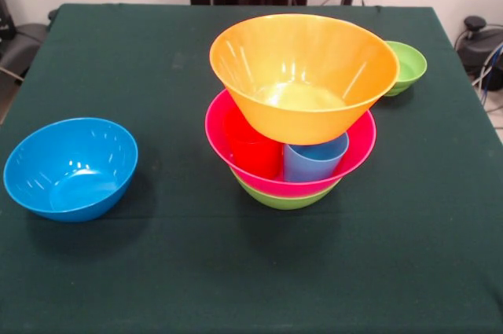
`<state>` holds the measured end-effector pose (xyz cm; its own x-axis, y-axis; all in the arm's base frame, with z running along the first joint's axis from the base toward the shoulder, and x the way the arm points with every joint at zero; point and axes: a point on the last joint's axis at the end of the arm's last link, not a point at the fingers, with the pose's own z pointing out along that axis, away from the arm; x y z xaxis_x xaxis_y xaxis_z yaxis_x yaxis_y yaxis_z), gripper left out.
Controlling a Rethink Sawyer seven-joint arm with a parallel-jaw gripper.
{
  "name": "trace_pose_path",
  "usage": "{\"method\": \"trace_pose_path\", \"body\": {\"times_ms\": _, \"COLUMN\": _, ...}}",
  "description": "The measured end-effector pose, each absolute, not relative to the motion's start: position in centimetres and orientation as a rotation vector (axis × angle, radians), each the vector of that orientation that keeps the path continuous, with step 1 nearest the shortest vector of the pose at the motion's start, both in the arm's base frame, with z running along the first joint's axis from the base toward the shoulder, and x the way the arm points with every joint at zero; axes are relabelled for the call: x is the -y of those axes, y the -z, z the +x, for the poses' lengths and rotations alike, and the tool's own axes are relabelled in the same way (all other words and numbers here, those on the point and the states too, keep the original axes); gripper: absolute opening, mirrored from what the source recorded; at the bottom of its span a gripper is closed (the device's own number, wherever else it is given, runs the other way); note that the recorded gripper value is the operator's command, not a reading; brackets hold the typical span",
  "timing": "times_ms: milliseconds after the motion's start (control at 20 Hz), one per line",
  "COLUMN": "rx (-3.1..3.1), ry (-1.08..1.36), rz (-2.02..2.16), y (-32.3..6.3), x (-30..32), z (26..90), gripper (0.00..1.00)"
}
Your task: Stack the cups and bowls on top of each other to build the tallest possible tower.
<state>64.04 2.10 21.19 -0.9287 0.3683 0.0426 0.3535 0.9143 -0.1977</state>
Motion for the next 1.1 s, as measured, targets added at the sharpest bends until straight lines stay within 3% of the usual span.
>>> {"method": "trace_pose_path", "body": {"times_ms": 550, "rx": 3.034, "ry": -0.171, "rz": -0.702, "y": -24.9, "x": 1.7, "z": 67.1, "gripper": 0.00}}
{"method": "trace_pose_path", "body": {"times_ms": 1100, "rx": 3.086, "ry": -0.150, "rz": -0.650, "y": -29.4, "x": -0.2, "z": 72.8, "gripper": 0.00}}
